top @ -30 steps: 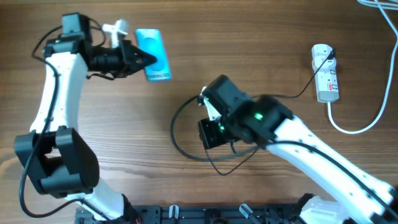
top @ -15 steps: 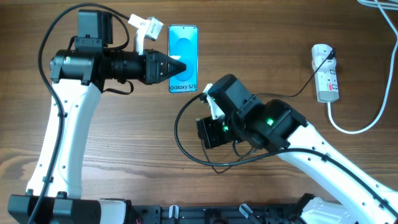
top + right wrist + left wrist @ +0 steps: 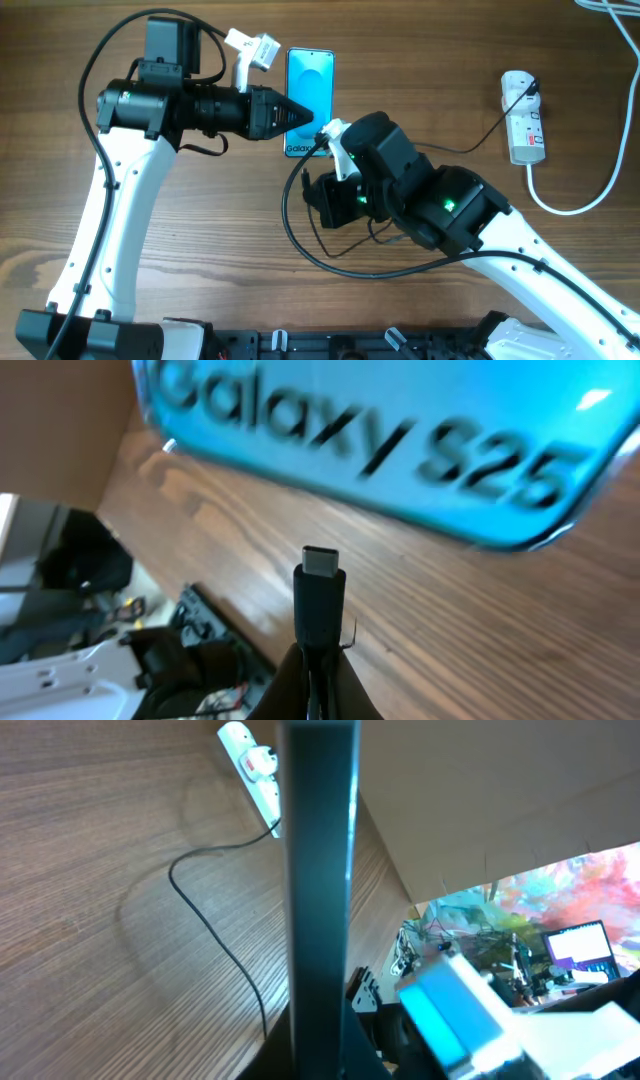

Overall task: Plug charger to phone and switch on socket
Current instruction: 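Push the USB-C plug into the phone's bottom port with the right gripper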

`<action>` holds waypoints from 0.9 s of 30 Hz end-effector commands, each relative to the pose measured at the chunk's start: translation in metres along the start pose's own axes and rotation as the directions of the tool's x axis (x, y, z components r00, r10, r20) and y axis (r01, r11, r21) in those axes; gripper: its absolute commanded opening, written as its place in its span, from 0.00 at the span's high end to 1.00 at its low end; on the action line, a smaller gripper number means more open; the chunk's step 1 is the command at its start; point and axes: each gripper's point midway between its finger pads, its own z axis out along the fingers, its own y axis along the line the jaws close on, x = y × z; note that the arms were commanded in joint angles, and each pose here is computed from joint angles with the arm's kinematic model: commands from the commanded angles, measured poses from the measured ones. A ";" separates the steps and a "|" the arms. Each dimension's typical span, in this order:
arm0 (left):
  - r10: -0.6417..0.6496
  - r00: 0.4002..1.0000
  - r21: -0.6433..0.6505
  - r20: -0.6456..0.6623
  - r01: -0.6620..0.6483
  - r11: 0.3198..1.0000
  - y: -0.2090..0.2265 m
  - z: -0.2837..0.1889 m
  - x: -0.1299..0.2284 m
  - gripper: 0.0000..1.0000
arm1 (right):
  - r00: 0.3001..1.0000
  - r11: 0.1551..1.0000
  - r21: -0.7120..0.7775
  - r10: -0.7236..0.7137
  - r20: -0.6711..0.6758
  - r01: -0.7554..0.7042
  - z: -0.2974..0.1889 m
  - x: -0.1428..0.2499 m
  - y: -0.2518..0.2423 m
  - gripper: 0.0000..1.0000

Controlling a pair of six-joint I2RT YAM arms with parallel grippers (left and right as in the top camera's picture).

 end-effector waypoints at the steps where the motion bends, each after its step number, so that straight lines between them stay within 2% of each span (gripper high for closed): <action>1: -0.046 0.999 0.014 0.004 0.046 0.999 -0.005 -0.001 -0.001 0.96 | 0.996 0.999 0.042 0.000 0.086 -0.004 -0.009 -0.017 -0.002 0.96; 7: -0.076 0.997 0.010 0.003 0.076 0.997 -0.004 -0.001 -0.001 0.96 | 0.993 0.998 0.058 0.033 0.117 -0.040 -0.009 -0.023 -0.004 0.96; 16: -0.043 0.999 -0.015 0.026 0.043 0.999 0.000 -0.001 -0.008 0.96 | 0.998 0.998 -0.054 0.033 0.047 -0.031 -0.008 -0.012 0.015 0.96; 20: -0.032 0.999 -0.015 0.032 0.033 0.999 0.000 -0.001 -0.010 0.96 | 0.999 0.998 -0.047 0.035 0.039 -0.034 -0.008 -0.010 0.014 0.96; 27: -0.039 0.999 -0.015 0.027 0.039 0.999 0.000 -0.001 -0.008 0.96 | 0.993 0.998 0.004 0.055 0.108 -0.056 -0.009 -0.023 0.005 0.96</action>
